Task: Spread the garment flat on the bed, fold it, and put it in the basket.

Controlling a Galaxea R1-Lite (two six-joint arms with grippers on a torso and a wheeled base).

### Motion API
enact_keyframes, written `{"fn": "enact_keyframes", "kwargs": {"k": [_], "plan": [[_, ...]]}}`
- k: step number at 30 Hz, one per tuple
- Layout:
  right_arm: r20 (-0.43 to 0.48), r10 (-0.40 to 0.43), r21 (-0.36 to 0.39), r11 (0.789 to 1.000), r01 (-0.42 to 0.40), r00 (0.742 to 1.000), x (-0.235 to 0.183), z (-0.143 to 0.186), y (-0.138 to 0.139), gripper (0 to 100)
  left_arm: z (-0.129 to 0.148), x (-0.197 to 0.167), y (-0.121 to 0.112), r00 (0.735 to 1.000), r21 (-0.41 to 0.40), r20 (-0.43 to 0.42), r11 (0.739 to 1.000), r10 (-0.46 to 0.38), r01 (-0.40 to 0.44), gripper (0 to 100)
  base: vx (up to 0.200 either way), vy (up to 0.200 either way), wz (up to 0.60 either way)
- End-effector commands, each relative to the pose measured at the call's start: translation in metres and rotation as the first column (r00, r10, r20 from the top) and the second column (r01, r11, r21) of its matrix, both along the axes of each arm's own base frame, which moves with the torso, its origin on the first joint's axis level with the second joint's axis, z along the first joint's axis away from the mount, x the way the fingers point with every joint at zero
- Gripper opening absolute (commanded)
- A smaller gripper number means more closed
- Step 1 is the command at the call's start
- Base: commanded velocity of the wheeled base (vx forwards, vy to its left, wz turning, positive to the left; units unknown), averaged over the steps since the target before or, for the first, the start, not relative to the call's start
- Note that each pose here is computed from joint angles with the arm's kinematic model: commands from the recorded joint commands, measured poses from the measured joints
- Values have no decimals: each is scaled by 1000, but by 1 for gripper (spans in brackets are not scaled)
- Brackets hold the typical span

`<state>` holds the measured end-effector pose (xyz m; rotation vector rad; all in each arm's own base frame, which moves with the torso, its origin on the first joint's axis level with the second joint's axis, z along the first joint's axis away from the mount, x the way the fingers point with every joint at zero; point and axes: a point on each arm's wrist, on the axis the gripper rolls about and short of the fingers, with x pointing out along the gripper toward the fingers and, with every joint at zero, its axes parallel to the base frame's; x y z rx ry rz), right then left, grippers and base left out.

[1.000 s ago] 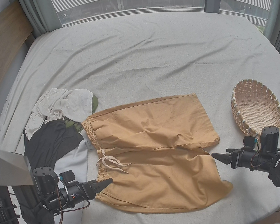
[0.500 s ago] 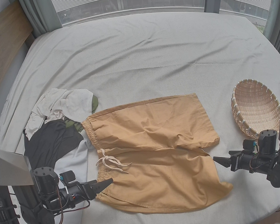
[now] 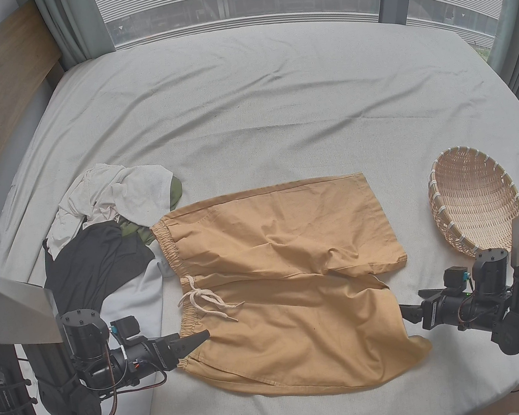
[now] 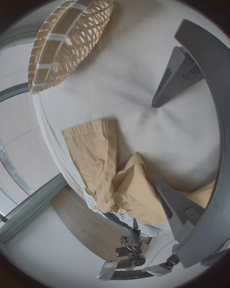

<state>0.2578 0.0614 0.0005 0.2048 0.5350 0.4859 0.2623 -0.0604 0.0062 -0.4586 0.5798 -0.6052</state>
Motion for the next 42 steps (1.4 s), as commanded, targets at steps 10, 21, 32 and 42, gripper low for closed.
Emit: {"fn": "enact_keyframes", "kwargs": {"k": [10, 21, 32, 42], "plan": [[112, 182, 7, 983, -184, 977, -31, 35, 56, 100, -2, 1, 0, 1000, 0, -2, 1000, 1, -1, 100, 0, 0, 0], [95, 270, 30, 961, -274, 958, -45, 35, 77, 100, -2, 0, 0, 1000, 1, -4, 1000, 1, -1, 100, 0, 0, 0], [89, 256, 33, 965, -260, 963, -39, 31, 76, 100, -2, 0, 0, 1000, 1, -4, 1000, 0, 0, 100, 0, 0, 0], [130, 221, 93, 968, -234, 967, -27, 40, 81, 100, -2, 0, -2, 1000, 1, -5, 1000, -6, 6, 100, 0, 0, 0]]}}
